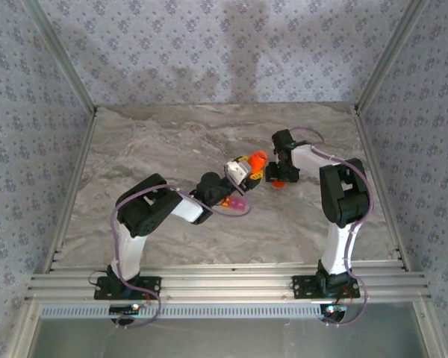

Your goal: Sort the pills into containers

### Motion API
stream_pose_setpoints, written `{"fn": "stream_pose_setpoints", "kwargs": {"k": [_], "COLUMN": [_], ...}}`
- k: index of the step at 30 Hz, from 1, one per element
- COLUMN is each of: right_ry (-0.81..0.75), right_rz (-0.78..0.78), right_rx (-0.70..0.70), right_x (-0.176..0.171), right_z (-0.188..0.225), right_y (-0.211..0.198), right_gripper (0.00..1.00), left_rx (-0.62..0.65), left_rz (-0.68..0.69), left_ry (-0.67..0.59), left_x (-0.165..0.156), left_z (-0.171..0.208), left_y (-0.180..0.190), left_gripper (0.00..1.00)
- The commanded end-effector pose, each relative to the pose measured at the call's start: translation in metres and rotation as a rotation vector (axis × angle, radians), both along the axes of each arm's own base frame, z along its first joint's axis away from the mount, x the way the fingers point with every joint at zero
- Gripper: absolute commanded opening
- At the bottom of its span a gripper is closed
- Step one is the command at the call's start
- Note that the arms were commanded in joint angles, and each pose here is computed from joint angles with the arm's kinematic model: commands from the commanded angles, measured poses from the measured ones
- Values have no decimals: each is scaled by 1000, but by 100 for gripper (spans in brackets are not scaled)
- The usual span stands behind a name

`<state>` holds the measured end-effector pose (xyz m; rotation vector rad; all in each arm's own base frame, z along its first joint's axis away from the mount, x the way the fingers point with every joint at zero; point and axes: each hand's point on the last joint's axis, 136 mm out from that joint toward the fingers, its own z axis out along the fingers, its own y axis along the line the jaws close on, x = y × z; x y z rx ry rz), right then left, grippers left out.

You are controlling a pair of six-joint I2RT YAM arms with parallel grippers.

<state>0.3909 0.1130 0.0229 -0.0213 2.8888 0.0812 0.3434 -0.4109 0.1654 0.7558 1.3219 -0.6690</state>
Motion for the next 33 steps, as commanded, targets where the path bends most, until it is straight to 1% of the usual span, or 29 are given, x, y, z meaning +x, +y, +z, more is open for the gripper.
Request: {"fn": "stream_pose_setpoints", "kwargs": {"k": [1,6,11,13,15,22,27,33], "right_ry": [16,33,38,23,3,-108,-187,-224], "right_rz": [10,18,32,33,33,21,13,25], "right_rx": [-24,-36,-27,-19,-2,85,176,298], "right_x": [0,-2,-5,-5,-5,-2,-1,-7], "right_z": [0,-7,-4,4,15,79,132,176], "right_y": [-1,0,4,6,8,13,18,23], "right_gripper": [59,55,44,41,39,38,39,39], "left_rx": [-67,-70,-76,-79,-81,-55,-1,9], "left_rz": [-1,-6,-6,-8,-8,-17,-34,-52], "left_ry": [-55,-45,-35,-32,-27,-42,-75,-54], "left_x": [-4,-4,-1,0,1,-3,-10,-12], "left_z": [29,28,27,27,27,23,14,8], "left_y": [4,5,7,7,9,11,13,21], "left_gripper": [0,0,0,0,0,0,0,0]}}
